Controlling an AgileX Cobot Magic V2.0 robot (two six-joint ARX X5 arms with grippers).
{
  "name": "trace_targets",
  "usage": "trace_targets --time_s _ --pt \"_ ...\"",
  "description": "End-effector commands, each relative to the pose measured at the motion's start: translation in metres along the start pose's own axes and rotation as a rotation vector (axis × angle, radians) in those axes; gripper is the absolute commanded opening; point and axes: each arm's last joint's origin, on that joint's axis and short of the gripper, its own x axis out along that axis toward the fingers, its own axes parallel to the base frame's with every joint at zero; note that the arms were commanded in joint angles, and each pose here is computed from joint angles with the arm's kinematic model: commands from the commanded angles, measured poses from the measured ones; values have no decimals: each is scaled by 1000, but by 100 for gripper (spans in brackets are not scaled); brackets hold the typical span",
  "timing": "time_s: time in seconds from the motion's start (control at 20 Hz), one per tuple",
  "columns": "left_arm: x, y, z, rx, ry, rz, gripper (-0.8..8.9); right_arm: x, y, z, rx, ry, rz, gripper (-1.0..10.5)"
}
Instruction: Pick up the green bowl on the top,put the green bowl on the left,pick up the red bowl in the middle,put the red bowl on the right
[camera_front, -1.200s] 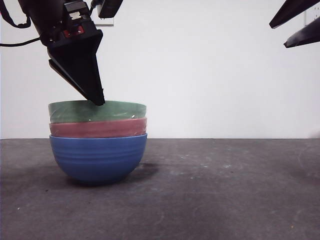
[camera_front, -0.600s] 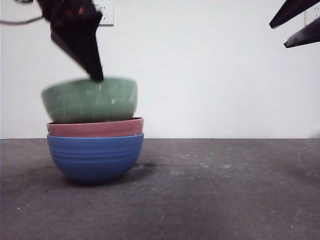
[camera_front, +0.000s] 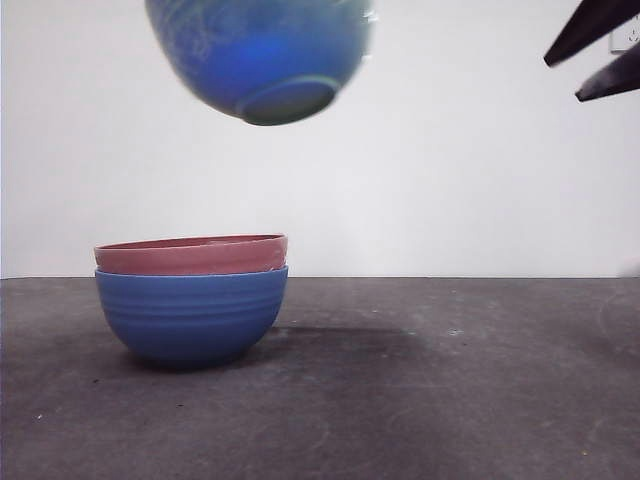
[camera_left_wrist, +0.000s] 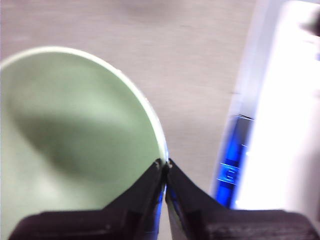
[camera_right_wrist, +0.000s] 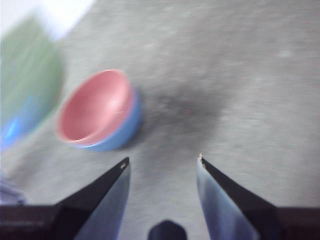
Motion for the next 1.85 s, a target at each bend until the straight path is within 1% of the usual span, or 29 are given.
trace_targets --time_s 0.05,0.1,0.2,0.3,0.5,0.7,0.9,1.0,1.1,1.15,1.25,1.3,1.45,1.6,1.75,1.85 --pt "11 -31 9 34 -1 -18 -9 0 -1 2 -17 -13 -46 221" --pt "19 -47 12 56 -10 -30 -9 0 -2 2 -19 -19 -68 221" --pt "38 -70 13 72 -16 -18 -9 0 -3 3 -24 -28 -100 220" --pt "63 -83 5 74 7 -4 -9 0 -2 5 -31 -42 -98 220" --pt "119 -90 -29 32 81 17 -9 -1 -2 7 -43 -62 -98 220" --pt "147 -94 -53 33 102 19 -9 -1 -2 8 -46 -68 -98 220" --pt "163 -96 -69 32 117 19 -9 -1 -2 8 -45 -68 -95 220" --pt "164 -94 -71 25 126 18 -1 -1 -2 8 -45 -67 -93 220" --pt "165 -94 -71 21 122 -20 4 -1 -2 8 -41 -67 -91 220" --pt "165 -95 -71 18 121 -43 54 -1 -2 8 -35 -67 -87 221" --pt "164 -94 -71 -7 122 -46 294 -1 -2 8 -30 -67 -85 222" --pt "164 -94 -71 -19 123 -34 348 -1 -2 8 -31 -67 -85 222" --pt "155 -91 -68 -47 111 4 346 -1 2 9 -39 -65 -74 228" --pt "122 -83 -53 -66 18 77 346 -3 11 18 -70 -82 -45 230" --pt "75 -62 -46 -143 -96 123 346 -1 29 32 -129 -91 27 231" --pt "51 -41 -53 -217 -146 184 346 3 43 42 -175 -74 79 231"
